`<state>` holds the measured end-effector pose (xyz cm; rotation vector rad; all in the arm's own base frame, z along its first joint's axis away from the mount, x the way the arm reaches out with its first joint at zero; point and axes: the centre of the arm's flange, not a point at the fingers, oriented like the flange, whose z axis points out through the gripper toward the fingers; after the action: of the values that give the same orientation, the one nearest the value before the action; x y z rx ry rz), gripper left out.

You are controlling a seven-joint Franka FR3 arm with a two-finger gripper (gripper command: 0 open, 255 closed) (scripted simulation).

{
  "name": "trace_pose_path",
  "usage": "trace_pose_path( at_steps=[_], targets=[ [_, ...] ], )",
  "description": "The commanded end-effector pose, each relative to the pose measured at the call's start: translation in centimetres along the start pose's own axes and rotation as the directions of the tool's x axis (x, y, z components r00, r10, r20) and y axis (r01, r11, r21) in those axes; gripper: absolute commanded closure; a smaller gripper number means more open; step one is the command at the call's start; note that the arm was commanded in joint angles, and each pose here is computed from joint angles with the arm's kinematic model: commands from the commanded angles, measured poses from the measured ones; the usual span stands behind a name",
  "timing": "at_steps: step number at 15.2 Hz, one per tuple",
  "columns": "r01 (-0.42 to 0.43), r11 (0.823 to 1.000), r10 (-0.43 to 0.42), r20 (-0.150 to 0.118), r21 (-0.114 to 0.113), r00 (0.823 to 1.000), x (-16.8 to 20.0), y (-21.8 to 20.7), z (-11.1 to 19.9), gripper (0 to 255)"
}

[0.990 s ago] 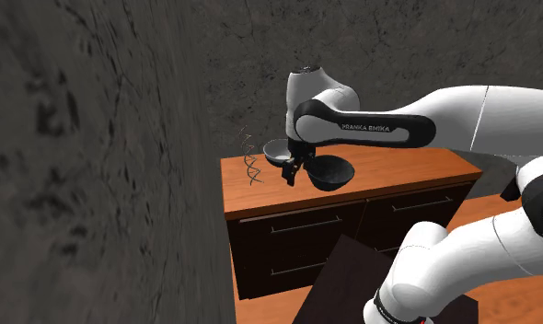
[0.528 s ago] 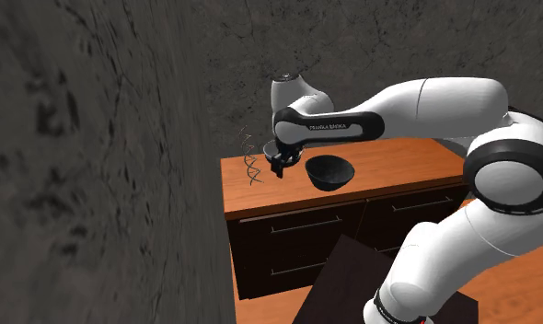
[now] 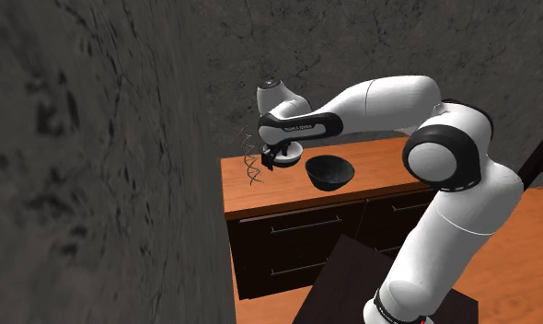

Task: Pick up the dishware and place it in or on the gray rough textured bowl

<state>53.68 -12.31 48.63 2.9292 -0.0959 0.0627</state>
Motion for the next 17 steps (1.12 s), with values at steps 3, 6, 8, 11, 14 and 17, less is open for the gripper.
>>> trace_pose_path(
  at_steps=[3, 6, 8, 11, 14, 17],
  targets=[
    [-0.004, 0.999, 0.004, -0.009, -0.042, 1.000, 4.0, 1.9, 2.2, 0],
    [-0.007, 0.997, 0.006, -0.016, -0.072, 1.000, 7.1, 3.3, 3.8, 0],
    [-0.008, 0.997, 0.006, -0.016, -0.074, 1.000, 7.3, 3.5, 4.4, 0],
    [-0.008, 0.997, 0.006, -0.016, -0.074, 1.000, 7.3, 3.6, 6.0, 0],
    [-0.008, 0.997, 0.006, -0.016, -0.074, 1.000, 7.3, 3.7, 7.9, 0],
    [-0.008, 0.997, 0.006, -0.016, -0.074, 1.000, 7.3, 3.7, 7.9, 0]
  ],
)
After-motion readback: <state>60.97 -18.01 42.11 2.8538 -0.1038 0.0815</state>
